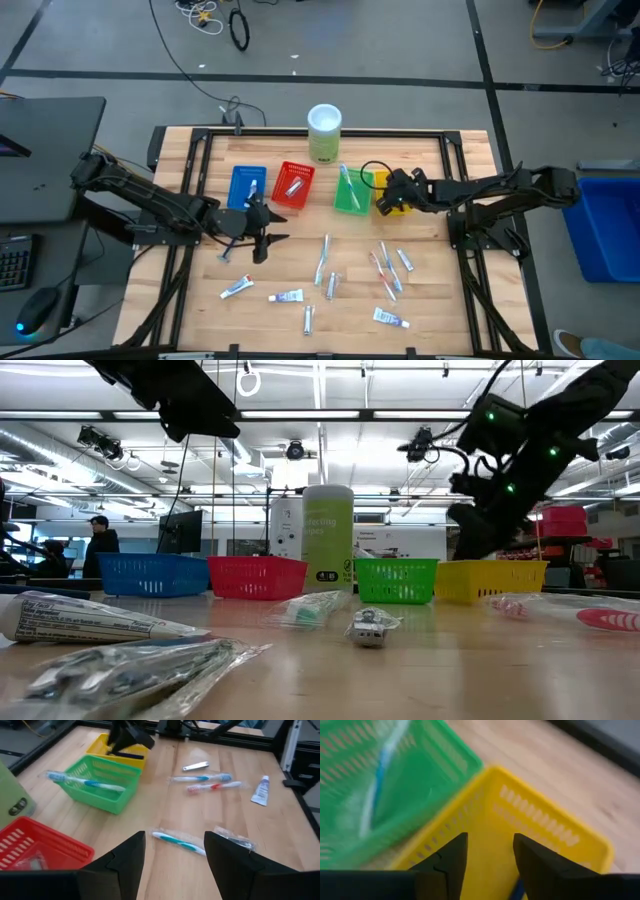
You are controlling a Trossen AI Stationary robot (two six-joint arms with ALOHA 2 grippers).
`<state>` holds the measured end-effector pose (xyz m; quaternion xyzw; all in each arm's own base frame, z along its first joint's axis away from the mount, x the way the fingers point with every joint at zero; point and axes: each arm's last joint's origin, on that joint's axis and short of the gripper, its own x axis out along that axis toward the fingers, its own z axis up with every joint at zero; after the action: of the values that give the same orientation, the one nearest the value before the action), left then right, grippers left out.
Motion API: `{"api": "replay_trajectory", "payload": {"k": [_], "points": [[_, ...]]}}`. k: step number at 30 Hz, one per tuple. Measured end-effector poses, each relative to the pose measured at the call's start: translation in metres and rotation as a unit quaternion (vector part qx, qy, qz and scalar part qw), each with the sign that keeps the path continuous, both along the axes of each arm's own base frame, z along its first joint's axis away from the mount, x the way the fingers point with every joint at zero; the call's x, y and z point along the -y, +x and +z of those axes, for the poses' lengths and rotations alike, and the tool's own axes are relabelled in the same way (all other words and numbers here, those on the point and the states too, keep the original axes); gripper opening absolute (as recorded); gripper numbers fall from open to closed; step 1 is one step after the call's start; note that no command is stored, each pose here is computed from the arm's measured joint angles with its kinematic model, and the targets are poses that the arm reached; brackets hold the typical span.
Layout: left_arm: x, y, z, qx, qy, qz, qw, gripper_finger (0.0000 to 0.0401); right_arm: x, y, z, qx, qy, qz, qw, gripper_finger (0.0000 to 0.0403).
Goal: Pick & Place Travel size toiletries
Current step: Put the white toothpaste into the blue basket
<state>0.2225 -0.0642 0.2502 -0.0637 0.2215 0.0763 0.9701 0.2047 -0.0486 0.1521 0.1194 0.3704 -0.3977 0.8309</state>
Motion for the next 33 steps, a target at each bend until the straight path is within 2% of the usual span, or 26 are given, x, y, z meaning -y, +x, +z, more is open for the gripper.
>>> {"api": "replay_trajectory", "payload": {"k": [3,7,10,13,18,21,25,33], "points": [[0.002,0.000,0.000,-0.002,-0.026,-0.023,0.999,0.0213,0.002,0.010,0.016,0.036,-0.023,0.020,0.999,0.0180],[0.009,0.007,-0.006,-0.010,-0.092,-0.049,0.995,0.0213,0.004,0.024,0.038,0.102,-0.055,0.040,0.992,0.0183],[0.020,0.013,-0.019,-0.036,-0.101,-0.074,0.992,0.0212,0.007,0.033,0.052,0.155,-0.098,0.061,0.981,0.0180],[0.028,0.016,-0.036,-0.086,-0.119,-0.078,0.986,0.0213,0.009,0.038,0.064,0.198,-0.138,0.075,0.968,0.0173],[0.038,0.013,-0.044,-0.187,-0.163,-0.041,0.968,0.0212,0.010,0.040,0.073,0.227,-0.169,0.082,0.956,0.0162],[0.042,0.005,-0.047,-0.263,-0.173,-0.003,0.949,0.0212,0.010,0.040,0.072,0.219,-0.169,0.084,0.957,0.0156],[0.051,-0.004,-0.057,-0.347,-0.210,0.038,0.913,0.0212,0.011,0.039,0.068,0.197,-0.166,0.088,0.962,0.0149],[0.077,-0.012,-0.091,-0.460,-0.237,0.064,0.853,0.0212,0.020,0.038,0.074,0.219,-0.184,0.070,0.956,0.0146]]}}
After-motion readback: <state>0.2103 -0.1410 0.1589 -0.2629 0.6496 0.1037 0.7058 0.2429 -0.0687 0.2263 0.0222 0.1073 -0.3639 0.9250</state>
